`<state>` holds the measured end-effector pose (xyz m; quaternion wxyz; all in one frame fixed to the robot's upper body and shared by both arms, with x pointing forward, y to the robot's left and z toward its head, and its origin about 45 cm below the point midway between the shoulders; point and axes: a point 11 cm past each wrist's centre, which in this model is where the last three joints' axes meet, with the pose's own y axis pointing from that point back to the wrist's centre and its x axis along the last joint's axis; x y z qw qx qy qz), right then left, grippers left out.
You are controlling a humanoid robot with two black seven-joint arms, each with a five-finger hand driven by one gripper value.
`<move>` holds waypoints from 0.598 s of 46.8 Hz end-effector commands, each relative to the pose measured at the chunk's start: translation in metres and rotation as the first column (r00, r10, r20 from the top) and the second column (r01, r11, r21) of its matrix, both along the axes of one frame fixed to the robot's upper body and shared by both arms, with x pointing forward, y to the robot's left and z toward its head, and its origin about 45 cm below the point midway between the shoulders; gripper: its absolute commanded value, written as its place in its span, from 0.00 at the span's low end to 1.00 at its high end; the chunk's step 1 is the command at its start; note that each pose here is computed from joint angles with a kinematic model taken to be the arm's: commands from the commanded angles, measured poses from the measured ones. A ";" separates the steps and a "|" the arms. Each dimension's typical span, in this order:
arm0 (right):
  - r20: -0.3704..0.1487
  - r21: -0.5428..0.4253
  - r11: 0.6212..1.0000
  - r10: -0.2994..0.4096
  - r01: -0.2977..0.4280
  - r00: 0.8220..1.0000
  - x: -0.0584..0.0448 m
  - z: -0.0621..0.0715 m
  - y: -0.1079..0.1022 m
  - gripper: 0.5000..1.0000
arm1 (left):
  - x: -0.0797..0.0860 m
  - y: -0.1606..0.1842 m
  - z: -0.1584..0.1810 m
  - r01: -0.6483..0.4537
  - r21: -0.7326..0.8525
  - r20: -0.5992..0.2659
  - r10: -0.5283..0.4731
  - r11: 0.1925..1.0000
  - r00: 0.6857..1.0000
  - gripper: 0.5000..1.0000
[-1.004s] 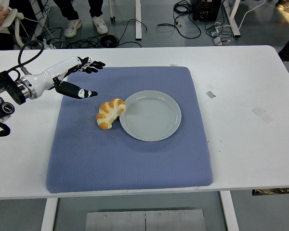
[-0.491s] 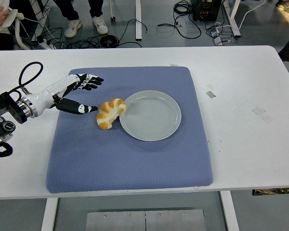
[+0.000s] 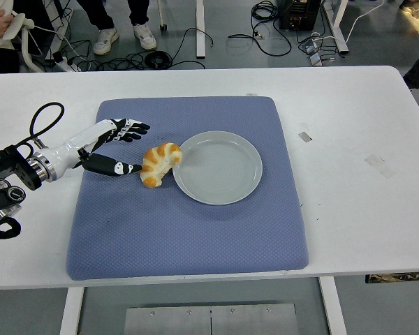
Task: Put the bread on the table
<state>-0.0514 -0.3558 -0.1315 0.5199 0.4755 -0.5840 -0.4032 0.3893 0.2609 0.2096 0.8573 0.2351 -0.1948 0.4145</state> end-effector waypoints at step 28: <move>0.000 -0.001 1.000 0.000 0.000 1.000 0.000 0.000 0.000 1.00 | -0.002 -0.026 -0.022 0.010 -0.017 -0.013 -0.010 1.000 1.000 0.73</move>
